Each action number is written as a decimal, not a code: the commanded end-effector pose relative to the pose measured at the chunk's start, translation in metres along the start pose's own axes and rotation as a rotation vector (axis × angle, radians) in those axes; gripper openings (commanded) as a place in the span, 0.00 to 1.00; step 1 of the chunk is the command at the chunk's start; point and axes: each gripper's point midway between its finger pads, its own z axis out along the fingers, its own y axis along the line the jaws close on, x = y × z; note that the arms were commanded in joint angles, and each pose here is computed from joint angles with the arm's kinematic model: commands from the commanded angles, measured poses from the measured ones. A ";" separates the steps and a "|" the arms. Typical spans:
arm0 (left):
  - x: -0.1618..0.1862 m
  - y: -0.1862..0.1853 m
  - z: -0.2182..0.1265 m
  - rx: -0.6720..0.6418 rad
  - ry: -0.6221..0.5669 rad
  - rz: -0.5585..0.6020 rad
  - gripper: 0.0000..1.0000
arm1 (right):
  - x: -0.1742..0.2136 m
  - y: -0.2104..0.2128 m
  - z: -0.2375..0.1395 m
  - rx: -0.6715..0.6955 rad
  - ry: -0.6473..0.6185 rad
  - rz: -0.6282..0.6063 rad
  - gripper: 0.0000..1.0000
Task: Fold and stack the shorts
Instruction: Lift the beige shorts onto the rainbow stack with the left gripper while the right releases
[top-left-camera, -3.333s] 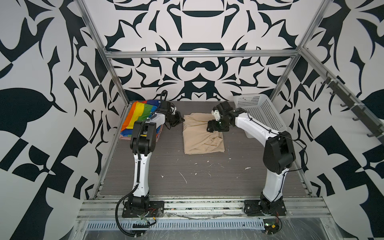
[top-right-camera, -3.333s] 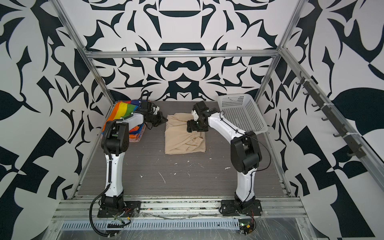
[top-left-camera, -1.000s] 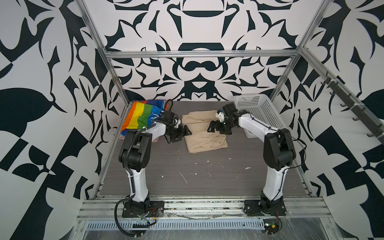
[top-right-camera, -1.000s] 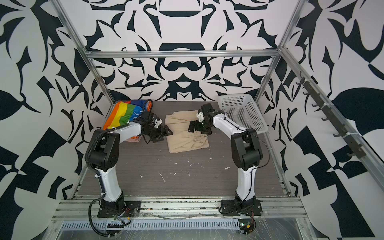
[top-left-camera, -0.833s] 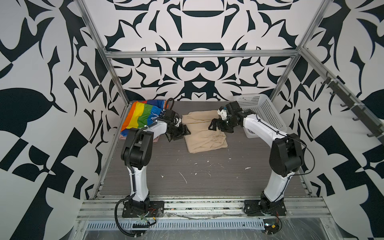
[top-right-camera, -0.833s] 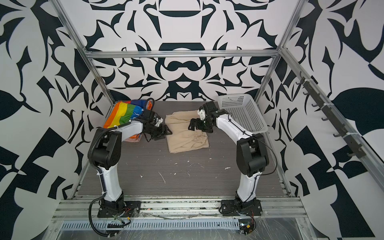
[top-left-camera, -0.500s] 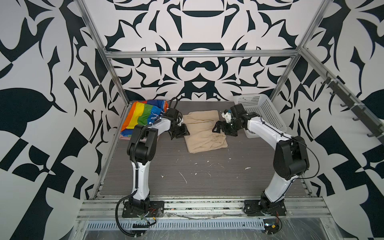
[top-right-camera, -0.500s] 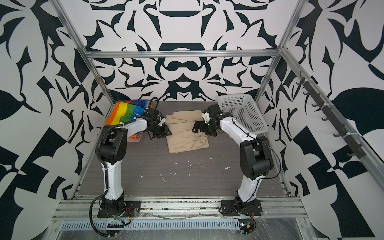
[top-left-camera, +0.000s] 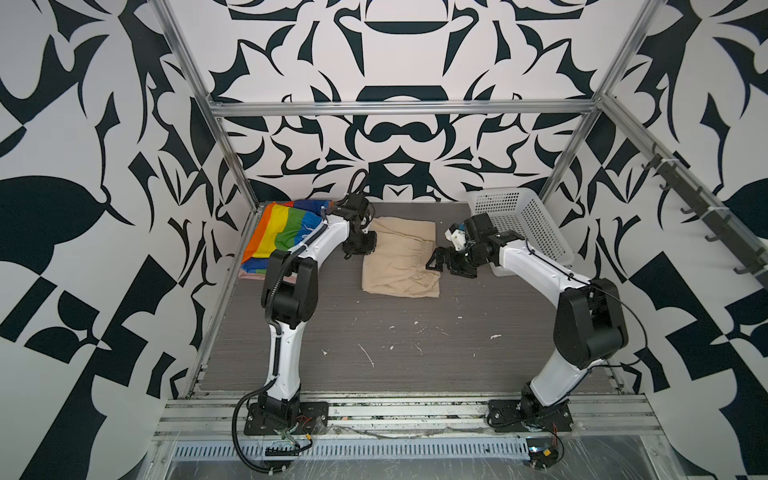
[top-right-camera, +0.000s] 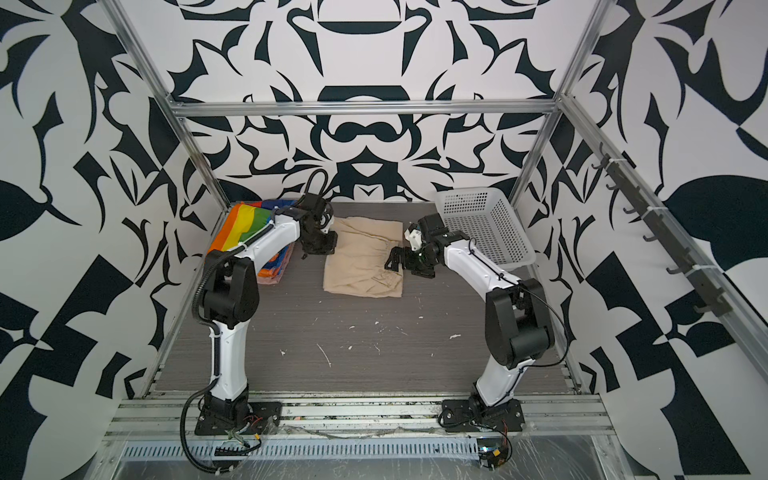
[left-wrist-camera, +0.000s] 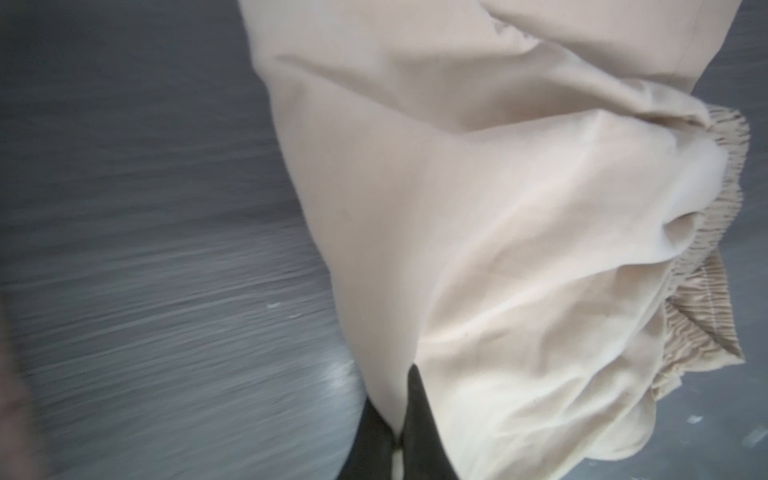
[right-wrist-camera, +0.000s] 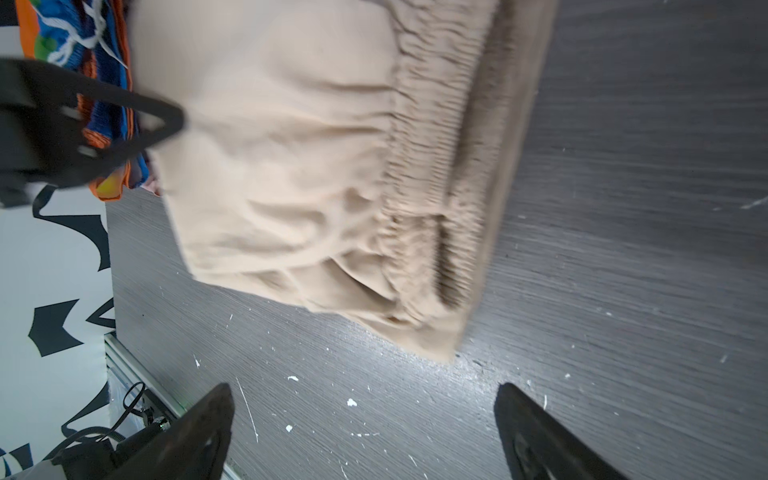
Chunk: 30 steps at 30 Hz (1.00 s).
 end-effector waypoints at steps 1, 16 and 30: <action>0.024 0.048 -0.032 -0.322 0.148 0.149 0.00 | -0.009 0.015 0.002 -0.036 -0.024 -0.023 1.00; -0.047 0.106 -0.136 -0.954 0.006 0.499 0.00 | -0.036 0.090 0.030 -0.162 -0.014 -0.122 1.00; -0.095 0.095 -0.198 -1.114 -0.189 0.649 0.00 | -0.040 0.101 0.042 -0.215 -0.006 -0.129 1.00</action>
